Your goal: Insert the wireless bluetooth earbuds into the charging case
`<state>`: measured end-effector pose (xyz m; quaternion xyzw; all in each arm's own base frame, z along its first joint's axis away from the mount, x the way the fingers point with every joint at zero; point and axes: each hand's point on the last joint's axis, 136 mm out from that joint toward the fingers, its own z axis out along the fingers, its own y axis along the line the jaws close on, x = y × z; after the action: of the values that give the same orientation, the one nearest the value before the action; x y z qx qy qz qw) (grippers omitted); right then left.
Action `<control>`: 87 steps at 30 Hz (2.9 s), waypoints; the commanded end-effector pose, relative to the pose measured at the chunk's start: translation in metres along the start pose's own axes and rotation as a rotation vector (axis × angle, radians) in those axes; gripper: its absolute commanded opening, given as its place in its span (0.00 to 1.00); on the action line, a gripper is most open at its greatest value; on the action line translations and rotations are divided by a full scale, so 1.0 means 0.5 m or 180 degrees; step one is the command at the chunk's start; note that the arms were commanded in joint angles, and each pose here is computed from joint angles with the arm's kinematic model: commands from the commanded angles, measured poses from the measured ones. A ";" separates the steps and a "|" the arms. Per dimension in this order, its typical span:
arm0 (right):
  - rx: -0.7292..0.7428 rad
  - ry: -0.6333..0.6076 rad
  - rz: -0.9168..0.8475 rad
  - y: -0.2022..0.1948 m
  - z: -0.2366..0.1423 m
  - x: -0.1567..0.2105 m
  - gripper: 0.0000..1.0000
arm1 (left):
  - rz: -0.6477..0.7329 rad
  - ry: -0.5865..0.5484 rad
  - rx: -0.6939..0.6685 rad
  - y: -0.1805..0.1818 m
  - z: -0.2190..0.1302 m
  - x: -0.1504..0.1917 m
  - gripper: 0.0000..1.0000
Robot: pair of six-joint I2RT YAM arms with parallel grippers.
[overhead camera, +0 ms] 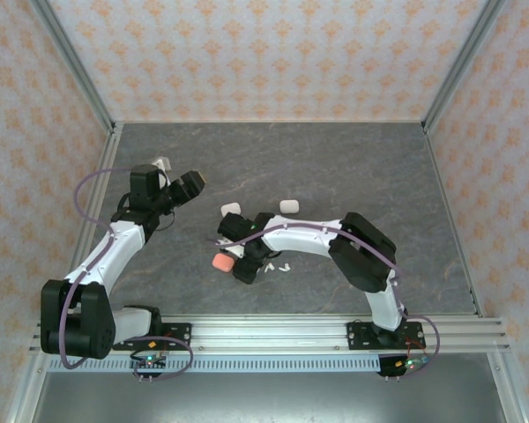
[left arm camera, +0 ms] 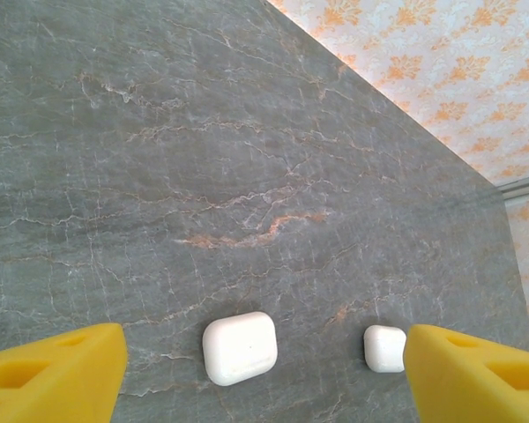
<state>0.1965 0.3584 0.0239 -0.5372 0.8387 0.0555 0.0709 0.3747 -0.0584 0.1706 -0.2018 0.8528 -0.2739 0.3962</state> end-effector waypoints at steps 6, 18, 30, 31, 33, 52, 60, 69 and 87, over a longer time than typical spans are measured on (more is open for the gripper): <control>0.0197 0.0233 -0.0170 -0.007 0.011 0.051 0.65 | 0.0017 0.0021 -0.0019 0.006 -0.010 0.005 0.82; 0.0442 -0.0324 -0.0155 -0.045 -0.069 0.019 0.44 | 0.0239 0.0115 0.0126 -0.021 -0.029 0.009 0.82; 0.1159 -0.2149 -0.0051 -0.163 -0.405 -0.004 0.44 | 0.0824 0.0413 0.1703 -0.243 -0.121 0.049 0.80; 0.1236 -0.2273 -0.0115 -0.164 -0.432 -0.005 0.44 | 0.0934 0.0470 0.1856 -0.270 -0.134 0.061 0.80; 0.1335 -0.2410 -0.0231 -0.162 -0.470 -0.005 0.44 | 0.1134 0.0583 0.2128 -0.316 -0.158 0.086 0.80; 0.1524 -0.2659 -0.0490 -0.160 -0.551 -0.030 0.44 | 0.1658 0.1109 0.2864 -0.457 -0.199 0.202 0.78; 0.1480 -0.2694 -0.0528 -0.150 -0.555 -0.034 0.44 | 0.1671 0.1253 0.2917 -0.473 -0.180 0.229 0.63; 0.1527 -0.2641 -0.0496 -0.153 -0.551 -0.032 0.44 | 0.1678 0.1342 0.2923 -0.478 -0.169 0.242 0.34; 0.0717 -0.2718 -0.0134 -0.134 -0.574 0.040 0.98 | 0.2338 0.0991 0.2704 -0.447 -0.161 0.242 0.11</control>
<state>0.2491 0.2693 0.2823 -0.4777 0.7266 0.1144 0.4803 0.2713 -0.2762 0.2752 0.2825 0.7488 -0.4959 0.3370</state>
